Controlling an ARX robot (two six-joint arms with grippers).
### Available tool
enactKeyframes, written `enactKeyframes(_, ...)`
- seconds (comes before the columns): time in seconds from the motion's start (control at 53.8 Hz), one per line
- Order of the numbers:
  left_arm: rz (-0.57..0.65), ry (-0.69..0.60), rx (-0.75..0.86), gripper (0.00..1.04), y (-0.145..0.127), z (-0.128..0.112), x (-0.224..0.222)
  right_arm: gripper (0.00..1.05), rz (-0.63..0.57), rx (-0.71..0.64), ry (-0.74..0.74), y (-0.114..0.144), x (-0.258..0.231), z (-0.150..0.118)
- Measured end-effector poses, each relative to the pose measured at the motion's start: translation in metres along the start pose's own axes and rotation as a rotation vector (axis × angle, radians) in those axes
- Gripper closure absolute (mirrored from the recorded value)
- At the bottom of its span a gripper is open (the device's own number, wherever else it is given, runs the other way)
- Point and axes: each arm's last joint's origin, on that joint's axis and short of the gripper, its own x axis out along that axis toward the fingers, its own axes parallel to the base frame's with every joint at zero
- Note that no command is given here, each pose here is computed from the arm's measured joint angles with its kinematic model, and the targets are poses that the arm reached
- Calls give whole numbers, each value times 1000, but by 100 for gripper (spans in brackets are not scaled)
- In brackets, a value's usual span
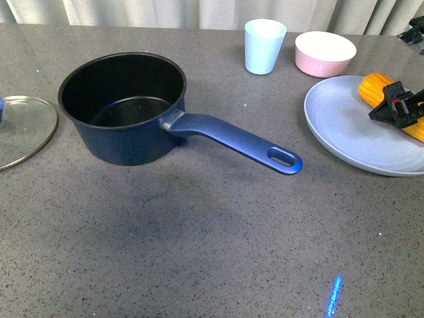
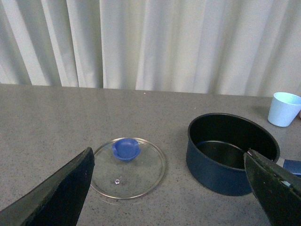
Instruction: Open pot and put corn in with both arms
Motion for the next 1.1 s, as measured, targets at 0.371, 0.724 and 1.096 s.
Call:
enactKeyframes(0.371,0,0,0,9,0,0,0,35,-3,7,6,-2,3,-5)
enactKeyframes(0.724,0,0,0,9,0,0,0,74,45,43,-46,-9,-13,-6)
enactKeyframes(1.096,0,0,0,9,0,0,0,86,286,-130,-362,80,-99,92)
